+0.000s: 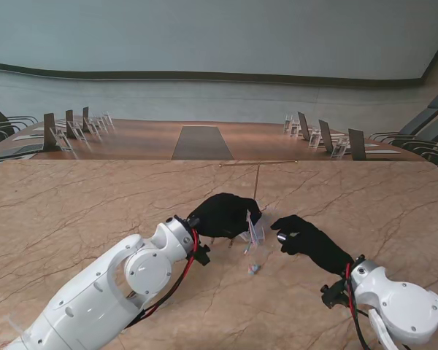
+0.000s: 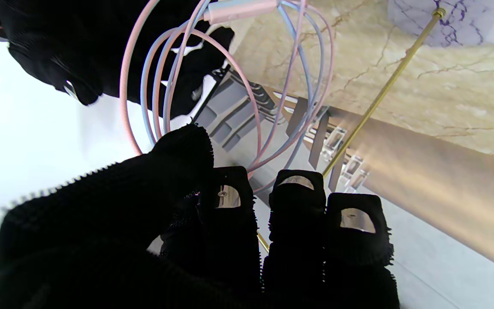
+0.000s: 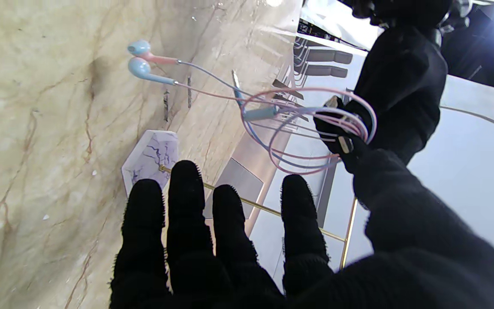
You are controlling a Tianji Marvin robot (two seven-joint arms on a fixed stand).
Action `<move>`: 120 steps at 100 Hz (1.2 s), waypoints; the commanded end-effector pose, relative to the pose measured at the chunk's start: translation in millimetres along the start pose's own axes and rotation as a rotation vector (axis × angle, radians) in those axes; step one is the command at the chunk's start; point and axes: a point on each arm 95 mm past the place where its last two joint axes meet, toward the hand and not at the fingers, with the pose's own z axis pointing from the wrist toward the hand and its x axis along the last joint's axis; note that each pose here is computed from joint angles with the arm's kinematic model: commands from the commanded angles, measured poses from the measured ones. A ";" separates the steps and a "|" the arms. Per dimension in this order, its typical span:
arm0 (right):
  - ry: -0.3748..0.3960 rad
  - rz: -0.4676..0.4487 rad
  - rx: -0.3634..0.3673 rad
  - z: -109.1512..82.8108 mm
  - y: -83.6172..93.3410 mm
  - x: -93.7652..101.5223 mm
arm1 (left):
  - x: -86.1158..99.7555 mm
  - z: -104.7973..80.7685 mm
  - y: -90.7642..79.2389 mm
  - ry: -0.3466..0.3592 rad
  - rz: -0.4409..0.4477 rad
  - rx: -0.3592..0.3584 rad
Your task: Take the wired earphone off the rack, coil the cable and place them on the table
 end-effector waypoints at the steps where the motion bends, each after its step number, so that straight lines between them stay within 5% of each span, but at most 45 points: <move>1: 0.001 -0.003 0.015 -2.5 -5.4 1.9 | 2.7 -0.4 -3.0 -0.003 0.003 0.012; 55: 0.008 -0.081 0.110 -12.4 -34.5 6.0 | 7.0 -3.8 -22.9 -0.064 0.118 0.090; 120: -0.027 -0.084 0.237 16.1 -65.6 12.4 | 23.7 -10.3 -28.8 -0.076 0.147 0.131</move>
